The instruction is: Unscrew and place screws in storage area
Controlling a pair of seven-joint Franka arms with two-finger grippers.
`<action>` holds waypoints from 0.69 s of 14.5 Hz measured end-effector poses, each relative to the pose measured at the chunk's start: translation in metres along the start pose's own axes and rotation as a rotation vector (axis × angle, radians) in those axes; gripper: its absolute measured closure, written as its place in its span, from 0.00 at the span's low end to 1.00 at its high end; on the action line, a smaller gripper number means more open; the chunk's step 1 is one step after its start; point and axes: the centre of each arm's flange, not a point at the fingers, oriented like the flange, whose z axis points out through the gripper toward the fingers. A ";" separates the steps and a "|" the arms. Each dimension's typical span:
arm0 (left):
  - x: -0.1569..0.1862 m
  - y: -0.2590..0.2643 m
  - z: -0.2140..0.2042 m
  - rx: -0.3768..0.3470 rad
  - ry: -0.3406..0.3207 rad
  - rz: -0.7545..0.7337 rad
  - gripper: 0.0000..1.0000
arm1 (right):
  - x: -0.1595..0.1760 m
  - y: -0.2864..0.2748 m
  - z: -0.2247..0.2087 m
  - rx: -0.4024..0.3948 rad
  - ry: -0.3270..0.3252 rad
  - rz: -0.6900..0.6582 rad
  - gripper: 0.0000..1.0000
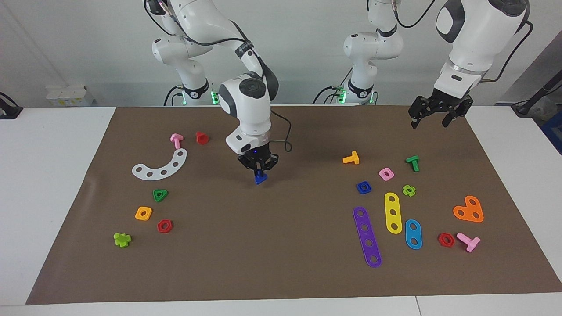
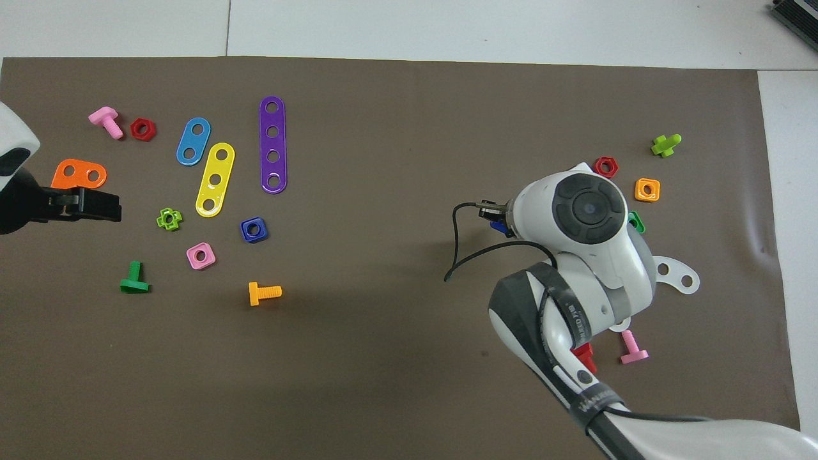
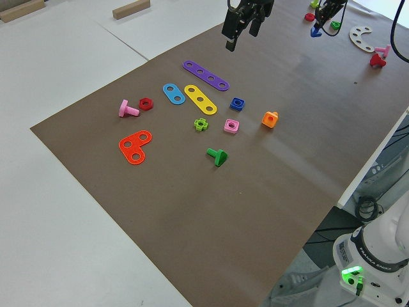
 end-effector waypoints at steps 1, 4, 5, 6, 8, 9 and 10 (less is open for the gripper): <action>0.000 0.000 0.000 0.000 0.002 0.000 0.00 | 0.013 0.024 0.005 -0.009 -0.004 -0.014 0.81; 0.002 0.000 -0.008 -0.001 0.021 0.000 0.00 | 0.040 0.081 0.020 -0.025 -0.013 -0.055 0.81; 0.004 0.000 -0.015 -0.001 0.035 0.000 0.00 | 0.043 0.086 0.025 -0.023 -0.011 -0.074 0.81; 0.006 0.000 -0.024 -0.001 0.047 -0.001 0.00 | 0.044 0.087 0.030 -0.023 -0.012 -0.095 0.81; 0.008 0.000 -0.046 -0.001 0.053 -0.001 0.00 | 0.045 0.097 0.042 -0.030 -0.031 -0.121 0.81; 0.008 -0.001 -0.056 -0.001 0.053 -0.002 0.00 | 0.047 0.105 0.047 -0.034 -0.040 -0.129 0.81; 0.008 -0.001 -0.065 -0.001 0.057 -0.002 0.00 | 0.047 0.111 0.052 -0.037 -0.049 -0.134 0.81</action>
